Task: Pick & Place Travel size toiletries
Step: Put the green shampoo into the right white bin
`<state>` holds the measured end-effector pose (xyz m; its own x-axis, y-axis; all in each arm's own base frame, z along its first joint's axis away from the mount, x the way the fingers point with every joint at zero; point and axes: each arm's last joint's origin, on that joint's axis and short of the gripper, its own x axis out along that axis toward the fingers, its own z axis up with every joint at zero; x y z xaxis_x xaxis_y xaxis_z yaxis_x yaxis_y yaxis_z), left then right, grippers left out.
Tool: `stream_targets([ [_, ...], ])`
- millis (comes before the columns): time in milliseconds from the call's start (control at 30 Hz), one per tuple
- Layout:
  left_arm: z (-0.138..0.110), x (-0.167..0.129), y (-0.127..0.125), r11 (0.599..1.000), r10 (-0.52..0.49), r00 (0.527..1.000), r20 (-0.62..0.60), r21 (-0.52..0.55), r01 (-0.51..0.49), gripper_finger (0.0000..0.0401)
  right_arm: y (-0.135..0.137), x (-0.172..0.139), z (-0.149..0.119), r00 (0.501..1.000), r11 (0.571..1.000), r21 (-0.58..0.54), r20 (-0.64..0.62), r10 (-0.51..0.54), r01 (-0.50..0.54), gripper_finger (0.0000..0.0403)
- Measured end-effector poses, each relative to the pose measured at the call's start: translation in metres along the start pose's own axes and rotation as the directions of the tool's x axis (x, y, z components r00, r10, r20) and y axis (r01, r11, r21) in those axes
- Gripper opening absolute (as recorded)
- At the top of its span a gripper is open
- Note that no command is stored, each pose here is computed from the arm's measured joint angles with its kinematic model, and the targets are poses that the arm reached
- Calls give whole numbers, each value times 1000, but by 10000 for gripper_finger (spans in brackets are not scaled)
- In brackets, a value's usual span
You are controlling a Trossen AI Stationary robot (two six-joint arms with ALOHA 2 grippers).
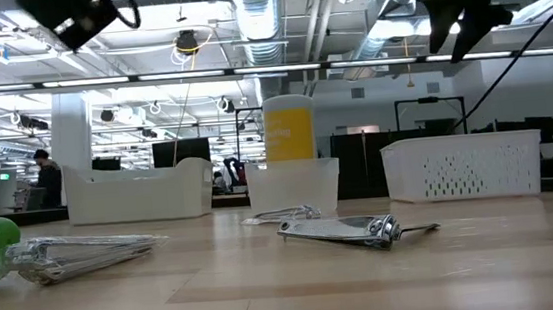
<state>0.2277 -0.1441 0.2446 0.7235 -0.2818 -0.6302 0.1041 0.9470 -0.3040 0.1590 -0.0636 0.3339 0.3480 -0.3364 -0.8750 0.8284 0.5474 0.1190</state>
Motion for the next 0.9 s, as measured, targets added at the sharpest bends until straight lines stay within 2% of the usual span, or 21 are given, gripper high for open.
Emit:
stream_targets([
  [300, -37, 42, -28, 998, -15, 991, -133, -62, 7, 269, 7, 1, -3, 1000, 999, -38, -15, 14, -15, 253],
  [533, -54, 65, -24, 989, 69, 981, -180, -119, -92, 258, 11, 1, -6, 1000, 998, -62, -20, 24, -25, 253],
  [767, -61, 76, -23, 976, 91, 974, -206, -178, -129, 248, 11, 1, -6, 1000, 996, -82, -20, 22, -24, 253],
  [900, -67, 78, -27, 977, 86, 972, -220, -170, -125, 246, 11, 1, -5, 1000, 996, -89, -20, 21, -23, 253],
])
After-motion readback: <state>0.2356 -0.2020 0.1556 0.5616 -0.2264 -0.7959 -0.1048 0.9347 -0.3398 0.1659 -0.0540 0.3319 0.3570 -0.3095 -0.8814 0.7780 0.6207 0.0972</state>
